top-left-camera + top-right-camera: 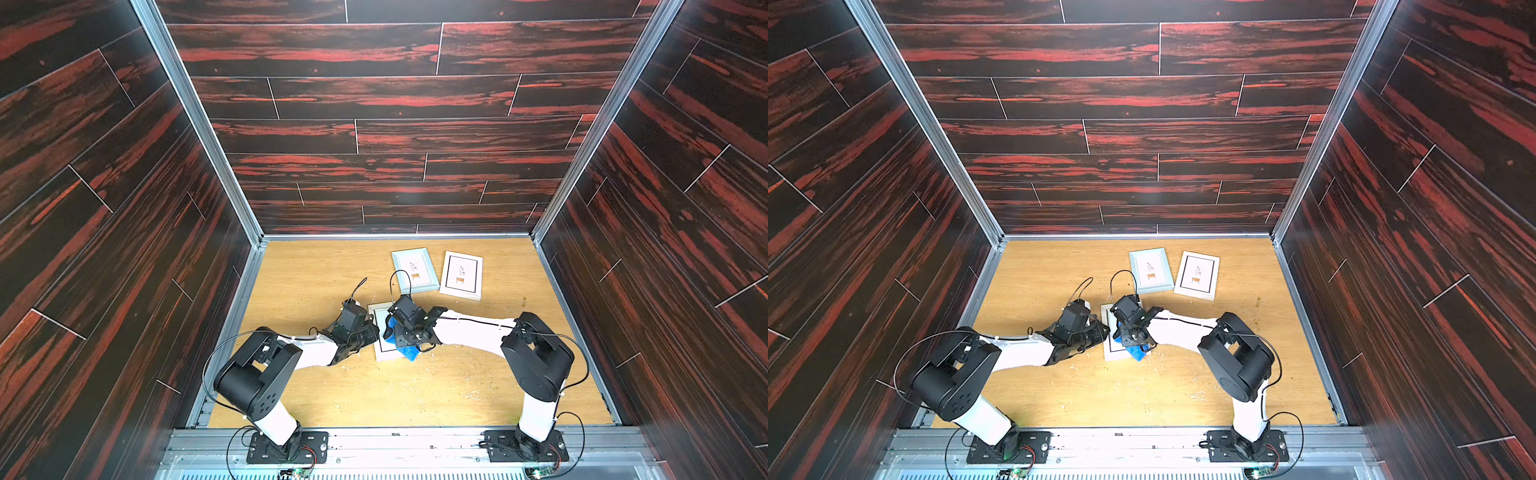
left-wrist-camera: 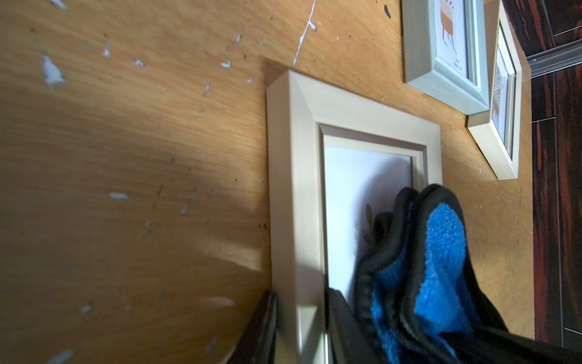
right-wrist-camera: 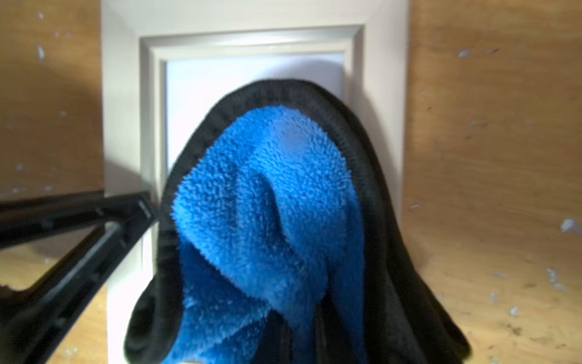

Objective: Wipe the picture frame with a cloth
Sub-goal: Wipe the dirt from the picture frame.

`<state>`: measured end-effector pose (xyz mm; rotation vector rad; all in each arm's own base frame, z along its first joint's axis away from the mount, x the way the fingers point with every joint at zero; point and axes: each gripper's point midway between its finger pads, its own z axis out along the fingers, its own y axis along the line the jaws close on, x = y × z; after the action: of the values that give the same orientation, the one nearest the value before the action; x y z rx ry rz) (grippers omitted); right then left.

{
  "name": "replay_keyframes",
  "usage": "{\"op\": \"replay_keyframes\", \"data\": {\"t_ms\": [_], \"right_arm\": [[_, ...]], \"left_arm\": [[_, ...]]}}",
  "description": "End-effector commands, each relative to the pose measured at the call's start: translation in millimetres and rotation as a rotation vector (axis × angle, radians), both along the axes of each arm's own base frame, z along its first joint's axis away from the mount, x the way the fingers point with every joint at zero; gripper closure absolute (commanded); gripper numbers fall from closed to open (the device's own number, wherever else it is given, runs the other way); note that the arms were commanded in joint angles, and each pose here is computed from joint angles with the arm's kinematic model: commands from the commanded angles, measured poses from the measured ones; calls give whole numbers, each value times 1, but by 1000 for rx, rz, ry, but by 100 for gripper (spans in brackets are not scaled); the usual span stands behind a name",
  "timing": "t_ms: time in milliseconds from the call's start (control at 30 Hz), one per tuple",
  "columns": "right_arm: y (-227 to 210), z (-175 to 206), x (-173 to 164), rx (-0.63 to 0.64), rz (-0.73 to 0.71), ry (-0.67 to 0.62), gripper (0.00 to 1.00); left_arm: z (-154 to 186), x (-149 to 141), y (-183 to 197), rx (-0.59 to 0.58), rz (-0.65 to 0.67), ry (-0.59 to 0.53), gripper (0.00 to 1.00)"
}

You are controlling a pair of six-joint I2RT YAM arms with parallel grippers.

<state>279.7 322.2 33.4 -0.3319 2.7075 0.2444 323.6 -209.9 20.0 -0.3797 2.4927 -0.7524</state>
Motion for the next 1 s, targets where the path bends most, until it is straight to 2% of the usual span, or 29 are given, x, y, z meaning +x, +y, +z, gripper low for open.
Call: {"op": "replay_keyframes", "data": {"t_ms": [0, 100, 200, 300, 400, 500, 600, 733, 833, 967], "right_arm": [[28, -2, -18, -4, 67, 27, 100], [27, -3, -18, -28, 59, 22, 100], [-10, -11, -6, -108, -13, 11, 100], [-36, -15, 0, -100, -51, 20, 100], [-27, -10, -2, -68, -30, 19, 100], [10, -3, -13, -12, 36, 18, 100], [30, -3, -20, -36, 73, 19, 100], [-7, -6, -8, -129, 3, -5, 100], [-31, -7, 0, -120, -26, -3, 100], [-24, -2, 12, -117, -20, -35, 100]], "left_arm": [[-68, -64, 43, 182, 20, 292, 71], [-68, -65, 43, 184, 20, 293, 71], [-68, -64, 43, 182, 18, 292, 71], [-69, -64, 42, 180, 16, 293, 71], [-69, -64, 42, 178, 18, 292, 71], [-69, -64, 42, 180, 17, 293, 71], [-69, -64, 42, 181, 16, 294, 71], [-68, -64, 43, 181, 18, 293, 71], [-70, -63, 41, 178, 14, 294, 71], [-71, -63, 40, 175, 8, 298, 71]]}}
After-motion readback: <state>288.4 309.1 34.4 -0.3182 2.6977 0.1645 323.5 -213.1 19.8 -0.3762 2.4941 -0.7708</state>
